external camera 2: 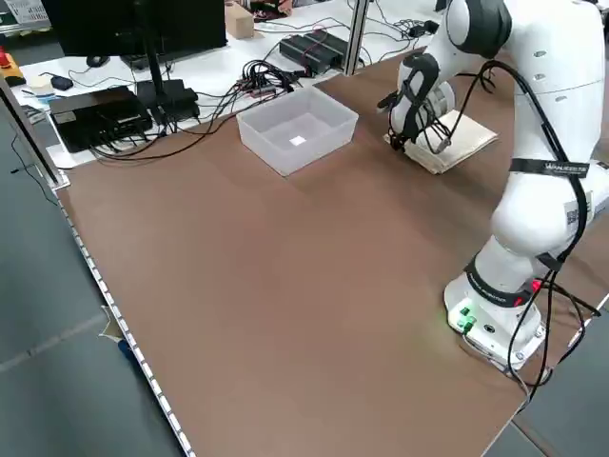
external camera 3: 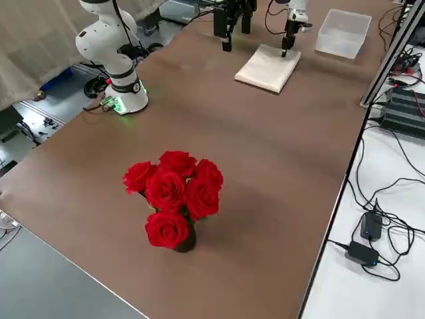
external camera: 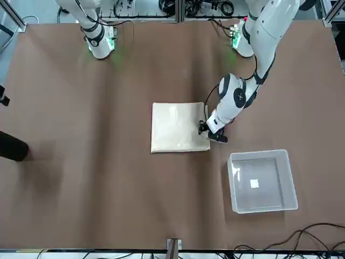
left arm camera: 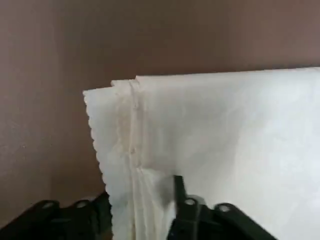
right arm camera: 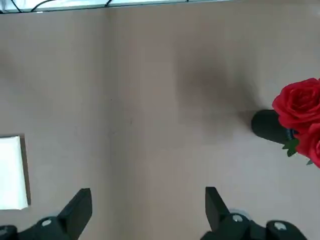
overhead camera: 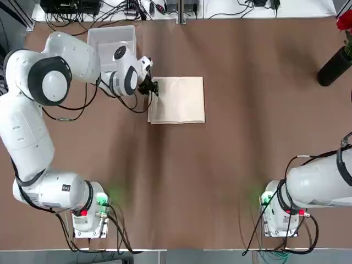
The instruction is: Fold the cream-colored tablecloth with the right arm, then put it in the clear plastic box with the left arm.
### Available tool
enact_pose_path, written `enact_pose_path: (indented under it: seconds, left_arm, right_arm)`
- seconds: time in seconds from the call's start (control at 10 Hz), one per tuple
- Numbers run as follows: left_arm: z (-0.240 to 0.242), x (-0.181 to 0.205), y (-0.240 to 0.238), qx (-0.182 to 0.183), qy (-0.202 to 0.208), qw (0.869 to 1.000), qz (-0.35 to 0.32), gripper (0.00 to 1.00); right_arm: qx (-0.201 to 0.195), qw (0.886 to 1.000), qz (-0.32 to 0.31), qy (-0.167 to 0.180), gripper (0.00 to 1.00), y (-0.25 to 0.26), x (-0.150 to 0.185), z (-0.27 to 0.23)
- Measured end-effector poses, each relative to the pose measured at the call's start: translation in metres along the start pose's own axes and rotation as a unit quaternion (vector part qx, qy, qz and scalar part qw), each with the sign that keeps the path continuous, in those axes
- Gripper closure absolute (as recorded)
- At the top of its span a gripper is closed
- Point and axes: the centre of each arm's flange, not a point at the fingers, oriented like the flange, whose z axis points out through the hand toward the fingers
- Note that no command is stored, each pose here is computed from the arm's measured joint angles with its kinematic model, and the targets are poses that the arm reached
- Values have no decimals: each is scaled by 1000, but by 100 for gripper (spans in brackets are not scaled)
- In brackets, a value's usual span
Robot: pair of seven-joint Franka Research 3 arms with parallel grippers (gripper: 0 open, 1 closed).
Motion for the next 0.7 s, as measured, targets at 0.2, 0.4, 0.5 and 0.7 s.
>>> enact_pose_path:
  seconds: [0.2,0.4,0.5,0.7]
  left_arm:
    - [-2,2,5,-3,2,1000,3,85]
    - [-6,6,3,-3,7,1000,4,92]
    - [-11,9,-2,-1,4,1000,4,92]
    - [-40,19,-15,14,-31,999,13,92]
  right_arm:
    - [1,1000,-9,7,0,-16,4,12]
    - [4,1000,8,14,0,-30,-3,11]
    - [5,1000,23,16,0,-32,-7,8]
    - [5,999,33,18,0,-31,-9,6]
